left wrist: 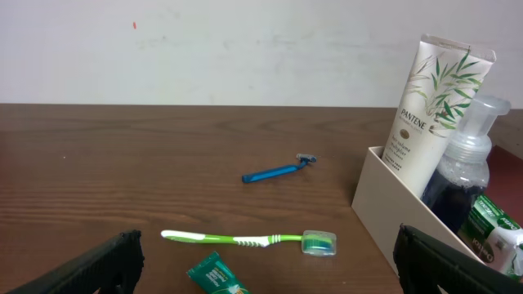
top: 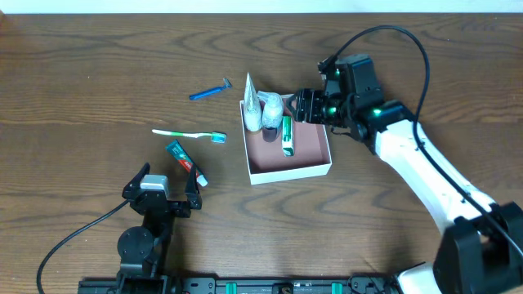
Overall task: Pack container
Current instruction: 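Retract the right arm to the right side of the table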
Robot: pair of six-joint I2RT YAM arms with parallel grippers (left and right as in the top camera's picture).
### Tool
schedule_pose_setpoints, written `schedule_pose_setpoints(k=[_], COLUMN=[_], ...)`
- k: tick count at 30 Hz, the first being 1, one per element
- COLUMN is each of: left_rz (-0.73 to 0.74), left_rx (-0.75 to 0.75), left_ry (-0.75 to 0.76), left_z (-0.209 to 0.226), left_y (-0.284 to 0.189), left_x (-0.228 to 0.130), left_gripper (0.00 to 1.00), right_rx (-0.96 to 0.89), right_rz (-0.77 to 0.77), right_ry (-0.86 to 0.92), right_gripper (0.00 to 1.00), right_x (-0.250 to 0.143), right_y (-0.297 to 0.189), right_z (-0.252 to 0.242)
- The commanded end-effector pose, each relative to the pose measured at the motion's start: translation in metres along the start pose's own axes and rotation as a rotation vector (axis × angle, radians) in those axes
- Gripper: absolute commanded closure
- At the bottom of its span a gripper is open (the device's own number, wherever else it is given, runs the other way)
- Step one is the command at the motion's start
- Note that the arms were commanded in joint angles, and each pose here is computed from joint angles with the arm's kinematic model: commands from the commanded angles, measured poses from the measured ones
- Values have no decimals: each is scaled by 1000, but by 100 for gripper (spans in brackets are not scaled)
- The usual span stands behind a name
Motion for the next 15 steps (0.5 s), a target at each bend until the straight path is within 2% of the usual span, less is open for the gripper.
schedule_pose_setpoints(k=[1,4,7,12,15], left_rz=[46,47,47,46,47], left_rx=[-14,-14,-14,-14,-14], left_ry=[5,4,4,4,4], left_z=[-2,-2,-2,-2,-2], left_y=[1,1,1,1,1], left_x=[-14,-14,-14,-14,-14], left_gripper=[2,2,2,2,2], right_rx=[-12,-123,-232,-357,-507], right_rz=[-133,-227,-315,-385,-381], right_ry=[-20,29,109,253,363], right_gripper=[18,14,1,1,1], right_x=[26,39,48,46,31], right_y=[-55,-96,-139,-189,-212], right_z=[7,-20,-55,-107,-148])
Point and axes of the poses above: each gripper's point midway between its finger pads, its own y axis out along the fingers, its own z axis along the line the jaws close on, x = y × z, the point moved 2 cm from there along -y, back along the fingers, and after that the axes turned 2 degrees about y, right-handed, at the moved point
